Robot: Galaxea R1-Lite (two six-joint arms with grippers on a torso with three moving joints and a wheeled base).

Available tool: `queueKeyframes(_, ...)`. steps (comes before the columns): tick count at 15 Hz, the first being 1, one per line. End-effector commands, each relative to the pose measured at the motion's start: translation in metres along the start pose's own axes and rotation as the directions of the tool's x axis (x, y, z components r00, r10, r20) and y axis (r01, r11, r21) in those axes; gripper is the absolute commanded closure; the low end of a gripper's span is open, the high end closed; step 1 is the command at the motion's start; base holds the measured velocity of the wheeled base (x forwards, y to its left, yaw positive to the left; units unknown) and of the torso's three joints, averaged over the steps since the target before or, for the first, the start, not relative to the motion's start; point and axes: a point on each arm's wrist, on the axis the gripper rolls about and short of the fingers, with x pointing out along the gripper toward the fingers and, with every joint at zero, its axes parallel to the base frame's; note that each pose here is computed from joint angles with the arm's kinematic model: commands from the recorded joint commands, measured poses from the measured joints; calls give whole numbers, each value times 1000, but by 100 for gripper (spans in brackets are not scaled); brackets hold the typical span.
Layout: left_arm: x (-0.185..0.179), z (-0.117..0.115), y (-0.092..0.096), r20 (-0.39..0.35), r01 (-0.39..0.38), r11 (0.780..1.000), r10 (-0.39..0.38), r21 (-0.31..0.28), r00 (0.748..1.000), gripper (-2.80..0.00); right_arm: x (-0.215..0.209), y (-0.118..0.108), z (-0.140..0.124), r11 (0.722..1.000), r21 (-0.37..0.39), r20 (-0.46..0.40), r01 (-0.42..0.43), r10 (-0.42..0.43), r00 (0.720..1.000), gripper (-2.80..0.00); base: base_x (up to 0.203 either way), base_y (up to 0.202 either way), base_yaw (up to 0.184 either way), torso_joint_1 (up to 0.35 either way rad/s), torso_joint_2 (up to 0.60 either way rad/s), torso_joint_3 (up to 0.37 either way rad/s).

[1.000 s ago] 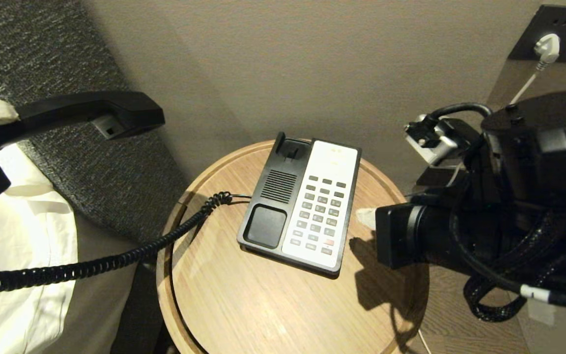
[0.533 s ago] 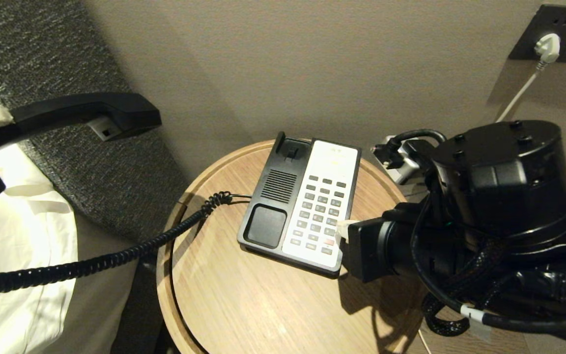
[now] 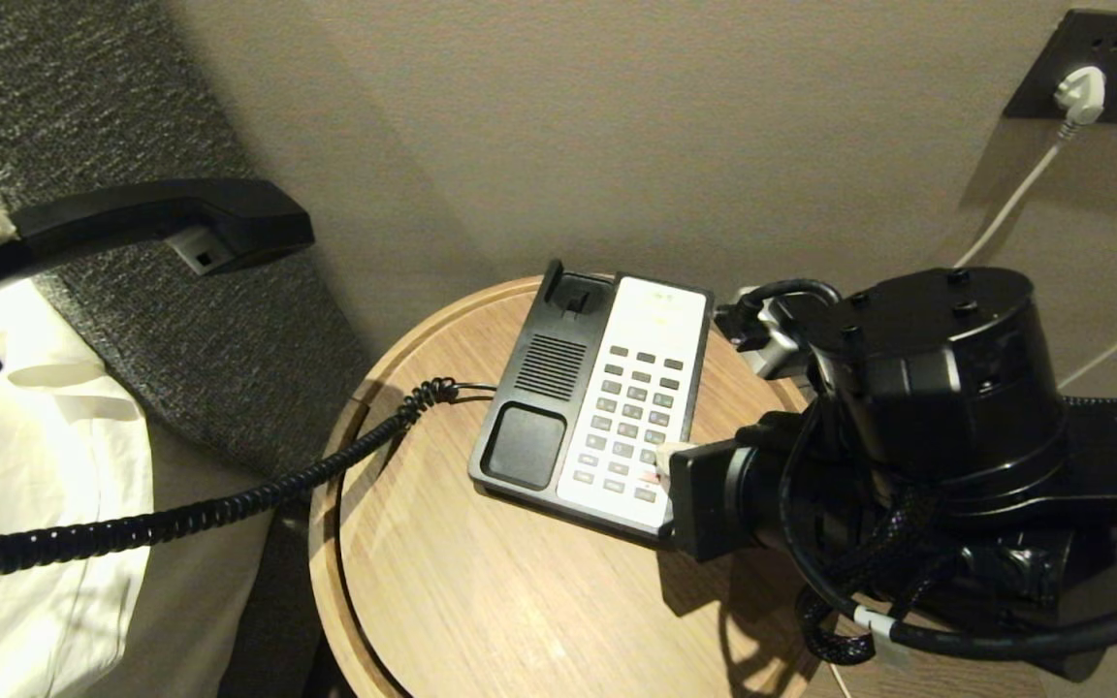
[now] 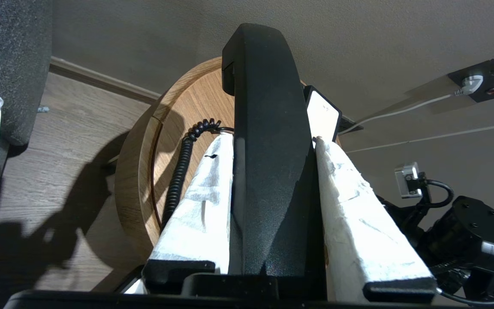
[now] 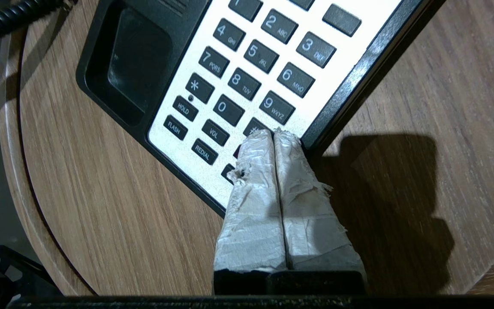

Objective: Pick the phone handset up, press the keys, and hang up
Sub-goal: Dial the number

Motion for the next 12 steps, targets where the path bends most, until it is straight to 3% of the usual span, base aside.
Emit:
queueKeyframes(1, 0, 0, 0, -1, -4, 1000, 4, -1, 1000, 0, 1, 0, -1, 1000, 2, -3, 3, -3, 1000, 0, 0, 0, 0, 0, 0, 0)
queueKeyframes(12, 0, -1, 1, 2, 0, 1000, 0, -4, 1000, 0, 9, 2, -5, 1000, -14, -17, 9, -9, 1000, 0, 0, 0, 0, 0, 0, 0)
